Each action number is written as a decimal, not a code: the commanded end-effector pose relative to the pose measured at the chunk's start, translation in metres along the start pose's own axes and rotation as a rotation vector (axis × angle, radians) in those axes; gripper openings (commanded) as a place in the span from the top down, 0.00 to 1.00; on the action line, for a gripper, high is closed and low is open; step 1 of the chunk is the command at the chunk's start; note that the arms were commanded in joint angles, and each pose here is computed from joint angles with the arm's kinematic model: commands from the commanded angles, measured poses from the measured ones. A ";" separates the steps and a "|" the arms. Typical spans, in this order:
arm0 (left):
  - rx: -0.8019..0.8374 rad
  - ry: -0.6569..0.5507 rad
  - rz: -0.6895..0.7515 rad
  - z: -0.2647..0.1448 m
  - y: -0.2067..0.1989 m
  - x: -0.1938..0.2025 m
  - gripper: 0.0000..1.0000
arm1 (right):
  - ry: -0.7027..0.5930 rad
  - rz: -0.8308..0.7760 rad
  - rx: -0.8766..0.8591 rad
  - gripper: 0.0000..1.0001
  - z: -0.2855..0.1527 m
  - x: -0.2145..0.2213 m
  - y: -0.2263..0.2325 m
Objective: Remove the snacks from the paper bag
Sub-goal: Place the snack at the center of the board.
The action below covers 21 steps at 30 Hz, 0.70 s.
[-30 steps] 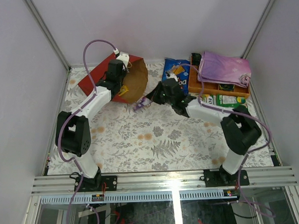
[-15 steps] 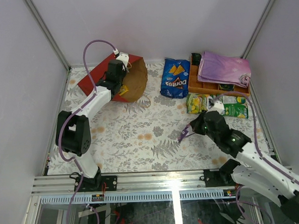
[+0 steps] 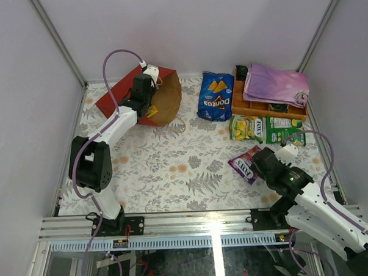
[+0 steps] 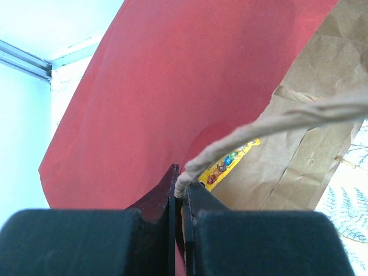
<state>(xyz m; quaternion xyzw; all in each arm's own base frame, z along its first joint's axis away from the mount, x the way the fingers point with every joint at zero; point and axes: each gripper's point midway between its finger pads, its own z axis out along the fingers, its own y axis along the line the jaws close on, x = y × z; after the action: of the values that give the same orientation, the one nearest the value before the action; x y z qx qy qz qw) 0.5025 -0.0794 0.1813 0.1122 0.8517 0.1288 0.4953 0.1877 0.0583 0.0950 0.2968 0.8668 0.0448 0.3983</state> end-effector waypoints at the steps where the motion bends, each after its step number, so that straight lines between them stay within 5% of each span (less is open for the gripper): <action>1: -0.019 -0.001 -0.022 0.003 0.007 -0.003 1.00 | -0.084 0.069 0.092 0.18 -0.001 -0.017 -0.016; 4: -0.018 -0.002 -0.023 0.004 0.006 -0.004 1.00 | -0.153 0.017 0.046 0.04 -0.014 -0.048 0.004; 8: -0.018 0.004 -0.020 0.005 0.006 -0.002 1.00 | -0.206 -0.097 -0.040 0.09 -0.016 -0.074 0.047; 14: -0.024 0.015 -0.017 0.006 0.006 0.001 1.00 | -0.034 -0.234 0.078 0.01 0.040 -0.029 0.068; 21: -0.022 0.022 -0.011 0.009 0.005 0.003 1.00 | 0.249 -0.019 0.059 0.01 0.096 0.020 0.057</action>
<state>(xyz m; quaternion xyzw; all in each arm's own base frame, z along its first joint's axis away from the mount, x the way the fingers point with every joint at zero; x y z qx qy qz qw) 0.5030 -0.0798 0.1735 0.1151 0.8560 0.1296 0.4871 0.2631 0.0856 0.0493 0.2490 0.9148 -0.0313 0.3165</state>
